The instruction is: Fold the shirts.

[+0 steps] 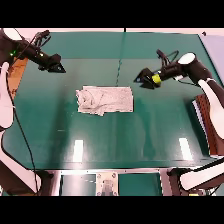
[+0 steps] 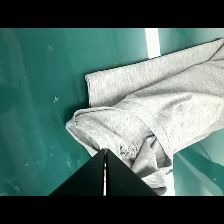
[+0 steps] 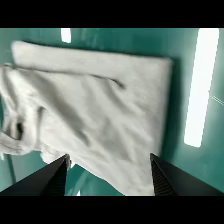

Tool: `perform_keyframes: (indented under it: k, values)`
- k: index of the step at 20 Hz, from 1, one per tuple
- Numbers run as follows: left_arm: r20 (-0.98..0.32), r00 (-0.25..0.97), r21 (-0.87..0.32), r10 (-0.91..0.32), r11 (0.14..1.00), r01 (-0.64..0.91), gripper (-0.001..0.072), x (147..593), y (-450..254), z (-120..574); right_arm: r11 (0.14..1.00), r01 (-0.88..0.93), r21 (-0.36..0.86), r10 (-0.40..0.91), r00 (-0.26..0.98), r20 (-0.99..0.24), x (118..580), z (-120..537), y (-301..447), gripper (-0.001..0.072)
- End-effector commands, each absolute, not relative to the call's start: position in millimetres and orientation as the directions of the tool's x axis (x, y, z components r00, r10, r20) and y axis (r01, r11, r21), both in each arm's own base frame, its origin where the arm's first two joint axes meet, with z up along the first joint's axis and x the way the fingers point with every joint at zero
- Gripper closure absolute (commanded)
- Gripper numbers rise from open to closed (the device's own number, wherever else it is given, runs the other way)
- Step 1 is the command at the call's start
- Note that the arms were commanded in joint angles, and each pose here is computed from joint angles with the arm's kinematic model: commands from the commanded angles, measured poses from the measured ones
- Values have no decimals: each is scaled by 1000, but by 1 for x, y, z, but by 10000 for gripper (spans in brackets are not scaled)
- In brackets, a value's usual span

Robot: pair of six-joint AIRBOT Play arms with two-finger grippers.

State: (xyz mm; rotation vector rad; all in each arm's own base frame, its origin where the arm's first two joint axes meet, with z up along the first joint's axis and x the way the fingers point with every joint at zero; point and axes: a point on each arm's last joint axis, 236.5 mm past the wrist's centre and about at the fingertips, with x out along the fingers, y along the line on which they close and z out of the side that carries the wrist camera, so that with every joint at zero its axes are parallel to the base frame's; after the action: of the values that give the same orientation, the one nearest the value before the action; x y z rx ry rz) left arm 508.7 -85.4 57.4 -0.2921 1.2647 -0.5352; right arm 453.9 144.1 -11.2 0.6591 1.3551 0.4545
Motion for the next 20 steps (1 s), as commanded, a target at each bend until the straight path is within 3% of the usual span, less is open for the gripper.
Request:
perform_keyframes:
  k: [1, 8, 9, 10, 11, 13, 16, 18, 20]
  values:
    - [-817, 224, -489, -531, 845, 219, 687, 514, -85, 59, 734, 198, 650, 622, 186, -760, 440, -59, 119, 142]
    - [-816, 228, -489, -532, 844, 219, 687, 515, -85, 59, 603, 182, 776, 769, 125, -627, 426, -101, 240, 145]
    - [-816, 228, -489, -532, 844, 219, 687, 515, -85, 59, 583, 166, 796, 785, 140, -604, 429, -96, 253, 223]
    - [-815, 228, -489, -532, 844, 219, 686, 515, -85, 59, 566, 135, 814, 799, 155, -581, 435, -86, 263, 611]
    - [-815, 228, -489, -532, 844, 219, 687, 515, -85, 59, 554, 104, 826, 808, 171, -564, 444, -73, 267, 699]
    - [-816, 226, -490, -533, 844, 220, 686, 514, -86, 59, 526, 11, 851, 829, 219, -515, 468, -27, 267, 701]
    - [-816, 223, -491, -533, 843, 220, 687, 513, -86, 59, 482, -183, 857, 851, 332, -408, 505, 94, 237, 702]
    - [-817, 219, -491, -533, 843, 220, 687, 512, -86, 59, 522, -250, 816, 824, 395, -406, 508, 169, 193, 702]
    - [-817, 219, -491, -533, 843, 220, 687, 513, -86, 59, 629, -228, 743, 738, 476, -478, 506, 213, 128, 702]
